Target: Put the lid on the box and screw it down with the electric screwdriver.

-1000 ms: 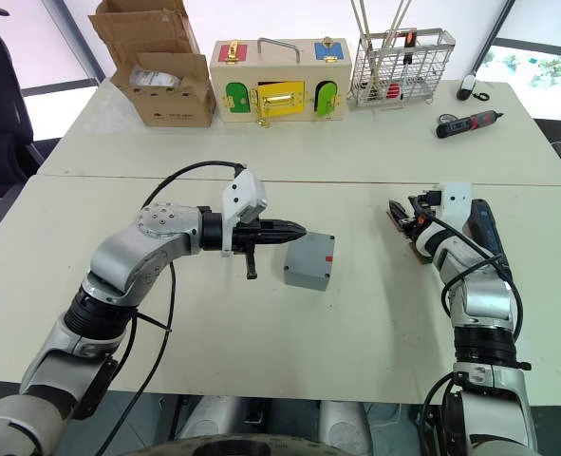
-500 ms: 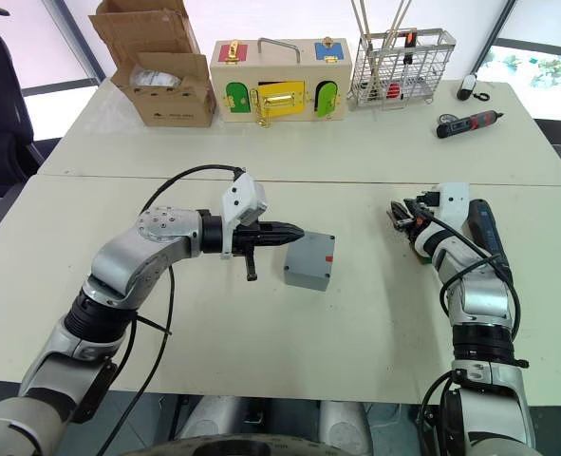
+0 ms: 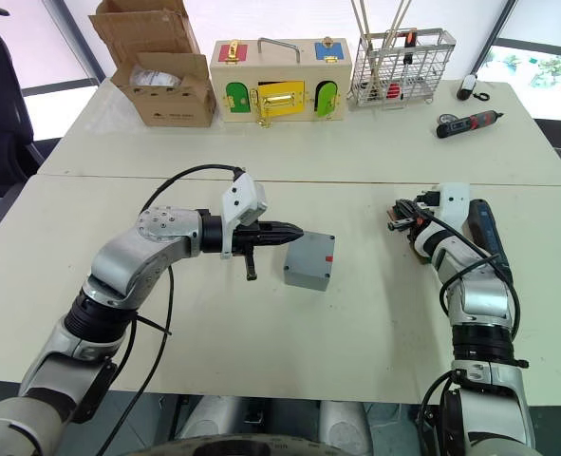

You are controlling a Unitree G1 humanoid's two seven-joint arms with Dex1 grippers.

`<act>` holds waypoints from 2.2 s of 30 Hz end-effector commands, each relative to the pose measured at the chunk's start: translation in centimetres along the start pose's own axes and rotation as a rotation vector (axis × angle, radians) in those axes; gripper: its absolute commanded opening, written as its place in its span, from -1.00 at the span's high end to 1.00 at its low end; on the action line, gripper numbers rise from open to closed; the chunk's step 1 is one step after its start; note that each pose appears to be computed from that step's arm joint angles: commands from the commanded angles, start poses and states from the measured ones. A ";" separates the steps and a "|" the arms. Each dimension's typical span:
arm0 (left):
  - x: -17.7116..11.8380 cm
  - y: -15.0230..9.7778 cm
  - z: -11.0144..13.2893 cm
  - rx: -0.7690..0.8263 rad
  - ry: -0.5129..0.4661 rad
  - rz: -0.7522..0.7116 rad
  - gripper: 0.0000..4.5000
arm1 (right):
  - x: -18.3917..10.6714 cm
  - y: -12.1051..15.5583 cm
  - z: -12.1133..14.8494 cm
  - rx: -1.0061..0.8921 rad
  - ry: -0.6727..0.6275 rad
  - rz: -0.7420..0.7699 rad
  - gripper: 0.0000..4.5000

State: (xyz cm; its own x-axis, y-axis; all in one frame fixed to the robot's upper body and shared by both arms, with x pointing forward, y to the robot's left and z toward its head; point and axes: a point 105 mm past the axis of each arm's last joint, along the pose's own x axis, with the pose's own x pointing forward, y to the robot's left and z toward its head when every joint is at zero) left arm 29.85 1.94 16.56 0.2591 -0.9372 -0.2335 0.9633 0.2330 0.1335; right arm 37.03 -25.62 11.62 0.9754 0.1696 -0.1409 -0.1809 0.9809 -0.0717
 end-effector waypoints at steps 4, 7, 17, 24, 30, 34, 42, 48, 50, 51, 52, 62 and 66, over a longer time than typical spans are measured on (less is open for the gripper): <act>0.1 -0.1 0.9 0.042 -0.021 -0.009 1.00 | -1.3 -0.5 4.7 -0.024 -0.128 -0.015 0.97; 0.1 -0.1 0.9 0.042 -0.023 -0.011 1.00 | -1.8 -0.3 5.6 -0.028 -0.143 -0.012 0.97; -3.4 1.0 -0.3 0.062 0.060 0.015 1.00 | -7.3 9.0 7.1 -0.144 -0.113 0.467 0.97; -3.6 0.0 -0.5 0.049 0.079 -0.035 1.00 | -8.1 11.9 5.4 -0.148 -0.050 0.582 0.97; -3.3 -0.6 -0.5 0.041 0.076 -0.050 1.00 | -7.6 12.5 4.9 -0.146 -0.041 0.590 0.97; -3.3 -0.7 -0.5 0.039 0.077 -0.051 1.00 | -7.3 12.3 4.7 -0.149 -0.036 0.581 0.97; -3.1 -0.8 -0.5 0.034 0.074 -0.047 1.00 | -6.6 11.9 4.4 -0.158 -0.029 0.569 0.97; -3.1 -0.8 -0.5 0.034 0.073 -0.043 1.00 | -6.3 11.8 4.2 -0.158 -0.023 0.565 0.97; -3.1 -0.8 -0.5 0.035 0.073 -0.041 1.00 | -6.3 11.9 4.1 -0.156 -0.016 0.569 0.97; -3.1 -0.8 -0.5 0.036 0.074 -0.040 1.00 | -6.3 11.9 4.0 -0.156 -0.014 0.571 0.97; -3.1 -0.8 -0.5 0.036 0.074 -0.039 1.00 | -6.3 12.0 4.0 -0.155 -0.011 0.573 0.97; -2.9 -0.7 -0.6 0.040 0.072 -0.036 1.00 | -6.3 12.2 3.6 -0.158 0.004 0.582 0.97; -2.9 -0.7 -0.6 0.041 0.071 -0.035 1.00 | -6.3 12.2 3.3 -0.164 0.016 0.580 0.97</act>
State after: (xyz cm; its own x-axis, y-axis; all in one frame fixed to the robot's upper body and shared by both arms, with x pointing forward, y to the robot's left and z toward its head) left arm 28.75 5.04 16.05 0.2368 -0.9173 -0.3200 0.9702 0.2060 0.1276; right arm 29.18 -14.65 14.33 0.7110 0.6627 -0.2352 -0.6966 0.7094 -0.1070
